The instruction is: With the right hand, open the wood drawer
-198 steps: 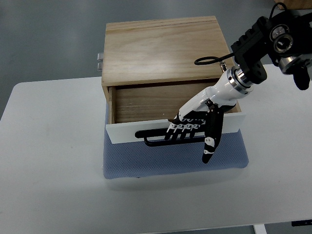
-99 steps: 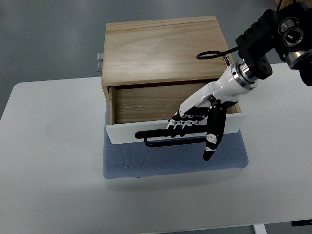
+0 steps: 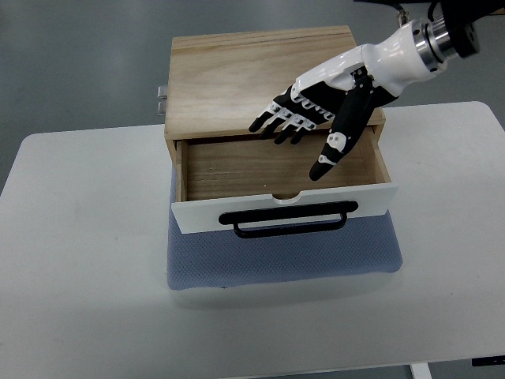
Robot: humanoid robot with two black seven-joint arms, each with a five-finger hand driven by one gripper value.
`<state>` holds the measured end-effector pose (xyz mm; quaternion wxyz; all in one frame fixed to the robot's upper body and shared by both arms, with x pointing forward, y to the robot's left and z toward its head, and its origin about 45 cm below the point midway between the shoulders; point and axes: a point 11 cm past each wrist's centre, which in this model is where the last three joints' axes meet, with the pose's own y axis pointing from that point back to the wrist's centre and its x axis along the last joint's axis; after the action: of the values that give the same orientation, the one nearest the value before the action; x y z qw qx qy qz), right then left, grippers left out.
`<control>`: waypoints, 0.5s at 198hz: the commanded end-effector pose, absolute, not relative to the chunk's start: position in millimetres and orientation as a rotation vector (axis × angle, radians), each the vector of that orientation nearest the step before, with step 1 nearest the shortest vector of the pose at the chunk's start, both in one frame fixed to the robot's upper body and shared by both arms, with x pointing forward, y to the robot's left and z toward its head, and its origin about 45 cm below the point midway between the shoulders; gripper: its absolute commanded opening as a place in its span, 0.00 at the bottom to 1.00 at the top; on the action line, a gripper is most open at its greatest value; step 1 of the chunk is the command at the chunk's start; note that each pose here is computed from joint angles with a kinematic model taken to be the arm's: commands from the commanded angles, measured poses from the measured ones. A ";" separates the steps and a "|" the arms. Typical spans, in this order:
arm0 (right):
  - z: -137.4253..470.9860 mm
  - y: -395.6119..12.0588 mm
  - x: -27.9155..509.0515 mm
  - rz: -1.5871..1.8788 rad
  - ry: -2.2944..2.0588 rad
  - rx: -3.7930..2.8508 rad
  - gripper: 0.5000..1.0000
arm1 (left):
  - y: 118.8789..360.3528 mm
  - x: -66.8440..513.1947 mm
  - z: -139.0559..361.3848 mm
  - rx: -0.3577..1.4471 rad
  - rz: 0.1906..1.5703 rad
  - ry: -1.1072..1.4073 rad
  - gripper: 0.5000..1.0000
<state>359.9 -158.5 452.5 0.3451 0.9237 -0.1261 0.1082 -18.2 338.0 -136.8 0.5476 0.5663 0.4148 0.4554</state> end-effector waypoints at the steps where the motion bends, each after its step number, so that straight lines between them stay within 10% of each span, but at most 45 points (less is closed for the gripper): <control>1: 474.1 -174.7 379.6 0.251 -0.473 2.499 0.88 | 337.8 -18.2 -136.9 1.341 1.079 0.983 1.00; 99: 501.4 -280.9 449.6 0.128 -1.365 2.708 0.88 | 338.3 -18.1 -136.8 1.342 1.080 0.982 1.00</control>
<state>435.4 -259.5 500.8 0.1001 0.9151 -0.3867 0.0555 -18.2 337.9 -136.9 0.5477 0.5662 0.4148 0.4553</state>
